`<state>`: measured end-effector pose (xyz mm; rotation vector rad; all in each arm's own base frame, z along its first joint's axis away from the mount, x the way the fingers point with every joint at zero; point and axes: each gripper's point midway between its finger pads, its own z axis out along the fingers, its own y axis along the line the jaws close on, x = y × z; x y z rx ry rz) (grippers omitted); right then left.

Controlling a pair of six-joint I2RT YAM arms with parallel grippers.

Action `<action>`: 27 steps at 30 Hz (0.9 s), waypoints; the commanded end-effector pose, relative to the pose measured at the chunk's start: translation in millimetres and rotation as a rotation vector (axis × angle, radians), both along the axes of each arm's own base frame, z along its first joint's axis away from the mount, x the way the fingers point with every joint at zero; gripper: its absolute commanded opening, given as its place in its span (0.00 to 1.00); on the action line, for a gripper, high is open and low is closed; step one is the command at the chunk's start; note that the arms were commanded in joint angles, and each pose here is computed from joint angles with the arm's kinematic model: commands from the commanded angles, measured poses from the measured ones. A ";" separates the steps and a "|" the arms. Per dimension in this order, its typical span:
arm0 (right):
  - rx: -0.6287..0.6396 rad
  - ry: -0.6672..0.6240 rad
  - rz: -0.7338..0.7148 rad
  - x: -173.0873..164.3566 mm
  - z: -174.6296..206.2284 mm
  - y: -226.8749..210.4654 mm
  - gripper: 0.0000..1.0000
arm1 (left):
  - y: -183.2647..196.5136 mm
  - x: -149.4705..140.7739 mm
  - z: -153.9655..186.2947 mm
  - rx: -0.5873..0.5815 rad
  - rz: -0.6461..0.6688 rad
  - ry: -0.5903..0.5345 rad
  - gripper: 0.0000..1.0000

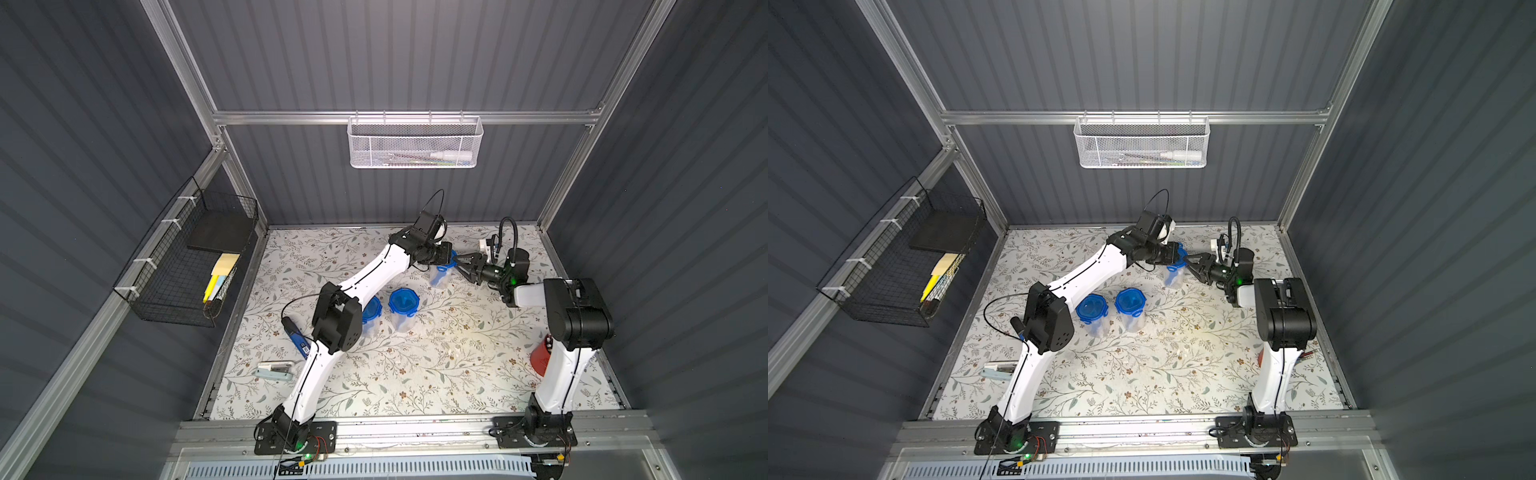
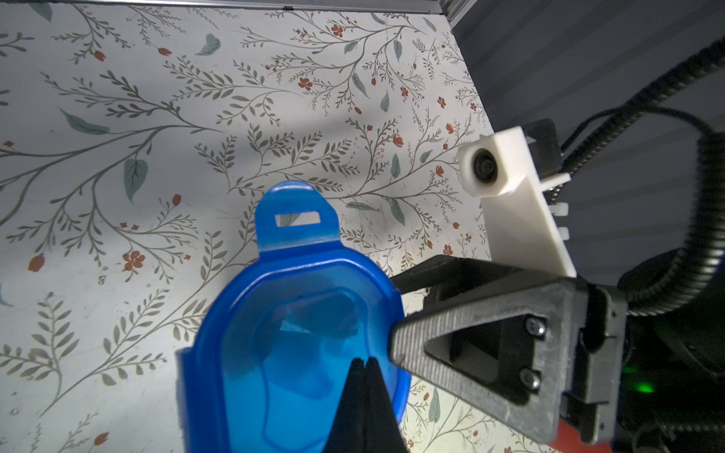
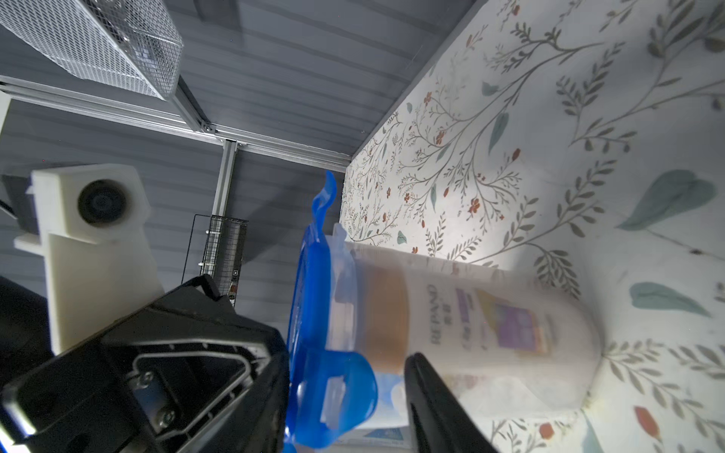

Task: Take out toiletry kits
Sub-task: Unfasten the latch on the container.

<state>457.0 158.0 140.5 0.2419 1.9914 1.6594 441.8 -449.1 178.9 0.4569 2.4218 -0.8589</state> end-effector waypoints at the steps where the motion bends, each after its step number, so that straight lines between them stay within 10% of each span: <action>1: 0.046 -0.089 0.025 -1.7 23.0 3.2 0.49 | 9.4 -5.5 -51.3 0.080 0.012 0.104 0.00; 27: 0.092 -0.128 -0.008 -8.9 36.0 -9.5 0.38 | 31.7 -13.6 -117.8 0.214 0.046 0.223 0.00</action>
